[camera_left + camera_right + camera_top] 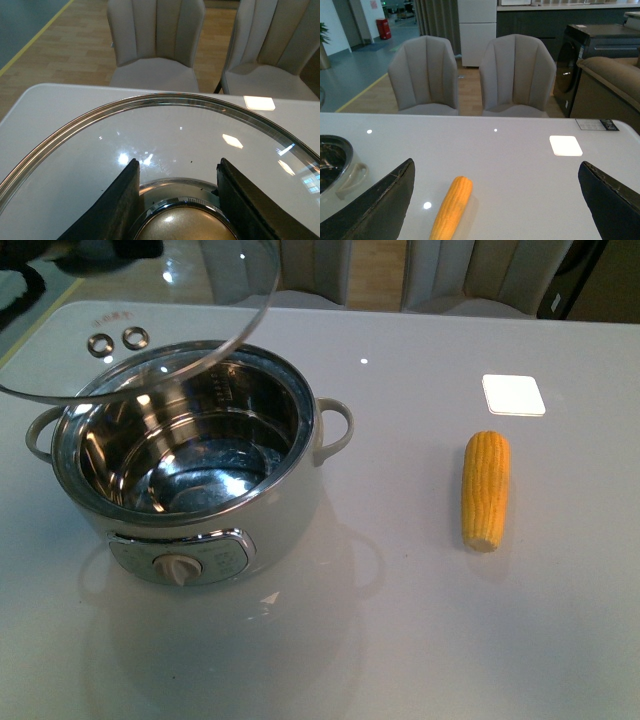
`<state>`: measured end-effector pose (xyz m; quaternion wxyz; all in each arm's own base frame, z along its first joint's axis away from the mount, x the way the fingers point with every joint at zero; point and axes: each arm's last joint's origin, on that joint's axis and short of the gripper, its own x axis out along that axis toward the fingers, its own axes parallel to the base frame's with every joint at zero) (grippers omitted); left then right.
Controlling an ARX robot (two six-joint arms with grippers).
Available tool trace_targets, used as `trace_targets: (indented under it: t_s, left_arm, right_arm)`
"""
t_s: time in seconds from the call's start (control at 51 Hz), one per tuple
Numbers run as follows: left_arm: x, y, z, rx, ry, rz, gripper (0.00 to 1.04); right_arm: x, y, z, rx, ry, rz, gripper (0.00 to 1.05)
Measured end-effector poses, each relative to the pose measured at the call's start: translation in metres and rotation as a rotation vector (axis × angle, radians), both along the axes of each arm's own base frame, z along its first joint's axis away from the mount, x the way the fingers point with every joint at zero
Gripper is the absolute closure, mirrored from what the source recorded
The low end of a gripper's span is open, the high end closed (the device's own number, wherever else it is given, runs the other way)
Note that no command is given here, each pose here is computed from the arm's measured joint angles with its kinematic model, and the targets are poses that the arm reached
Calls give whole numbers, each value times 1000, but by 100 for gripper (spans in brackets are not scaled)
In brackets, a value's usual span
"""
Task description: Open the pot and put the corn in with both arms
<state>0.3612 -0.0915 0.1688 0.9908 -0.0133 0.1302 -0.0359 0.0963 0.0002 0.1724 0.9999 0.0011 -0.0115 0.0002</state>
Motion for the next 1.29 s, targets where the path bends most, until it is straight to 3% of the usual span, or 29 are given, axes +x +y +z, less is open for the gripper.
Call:
trace_targets:
  t_s: [0.294,0.608,0.765,1.294]
  left_arm:
    - [0,70,10,35,-53,139,64]
    - [-15,172,-11,91,-56,387,64]
    - [-24,213,-46,125,7,505,64]
    - [-28,220,-126,75,115,540,64]
  right_arm:
    - [0,0,0,0,0,0,9]
    - [0,0,0,0,0,0,9]
    - [0,0,0,0,0,0,9]
    - [0,0,0,0,0,0,9]
